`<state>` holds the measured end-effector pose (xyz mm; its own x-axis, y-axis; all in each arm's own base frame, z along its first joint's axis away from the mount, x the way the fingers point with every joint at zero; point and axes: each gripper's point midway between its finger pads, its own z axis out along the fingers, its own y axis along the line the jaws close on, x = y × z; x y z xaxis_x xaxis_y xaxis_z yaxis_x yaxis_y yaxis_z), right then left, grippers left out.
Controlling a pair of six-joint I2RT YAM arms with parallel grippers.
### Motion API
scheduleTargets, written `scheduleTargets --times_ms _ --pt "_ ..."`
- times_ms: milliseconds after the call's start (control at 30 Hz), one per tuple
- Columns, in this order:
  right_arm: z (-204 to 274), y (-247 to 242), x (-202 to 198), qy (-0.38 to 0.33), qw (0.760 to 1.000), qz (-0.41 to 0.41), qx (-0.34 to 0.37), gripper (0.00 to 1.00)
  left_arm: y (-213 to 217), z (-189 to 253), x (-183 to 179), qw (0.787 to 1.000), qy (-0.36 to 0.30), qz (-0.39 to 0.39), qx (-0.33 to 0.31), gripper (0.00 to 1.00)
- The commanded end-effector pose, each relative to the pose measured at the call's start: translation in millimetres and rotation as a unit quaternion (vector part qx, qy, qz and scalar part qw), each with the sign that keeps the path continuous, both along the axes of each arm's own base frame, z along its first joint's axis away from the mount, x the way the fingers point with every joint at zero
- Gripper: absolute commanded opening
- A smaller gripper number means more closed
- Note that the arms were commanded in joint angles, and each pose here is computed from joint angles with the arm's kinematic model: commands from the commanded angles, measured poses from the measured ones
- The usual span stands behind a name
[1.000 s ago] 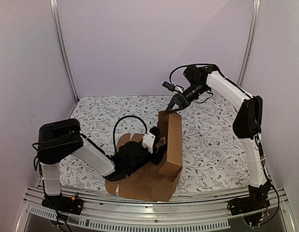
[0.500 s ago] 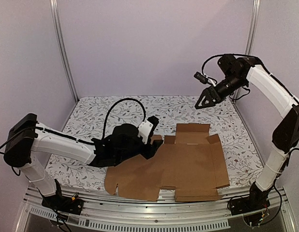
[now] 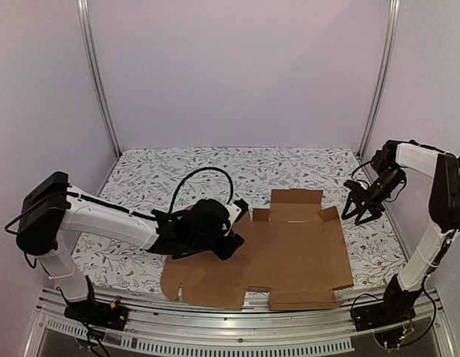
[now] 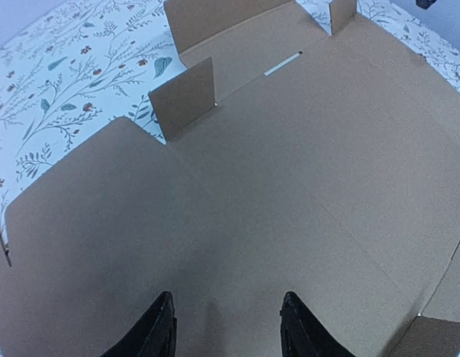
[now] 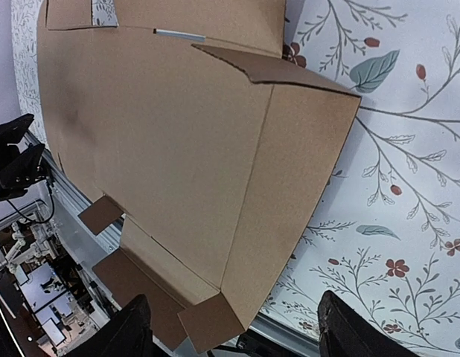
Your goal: Fold the paper box
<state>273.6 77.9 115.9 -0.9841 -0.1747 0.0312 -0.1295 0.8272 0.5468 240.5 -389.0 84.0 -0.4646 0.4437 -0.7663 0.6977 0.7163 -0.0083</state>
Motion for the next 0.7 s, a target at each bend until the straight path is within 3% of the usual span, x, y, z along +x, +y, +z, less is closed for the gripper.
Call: scheduleTargets --times_ms 0,333,667 --pt "-20 5 -10 0.047 0.999 0.01 0.014 0.74 -1 6 0 1.0 0.003 0.011 -0.003 0.48" --pt "-61 -1 -17 0.114 0.993 0.013 -0.006 0.69 23 45 7 0.998 -0.054 0.035 -0.003 0.48" --pt "-89 12 -30 0.173 0.984 0.031 0.012 0.63 46 50 18 0.996 -0.073 0.059 0.007 0.49"
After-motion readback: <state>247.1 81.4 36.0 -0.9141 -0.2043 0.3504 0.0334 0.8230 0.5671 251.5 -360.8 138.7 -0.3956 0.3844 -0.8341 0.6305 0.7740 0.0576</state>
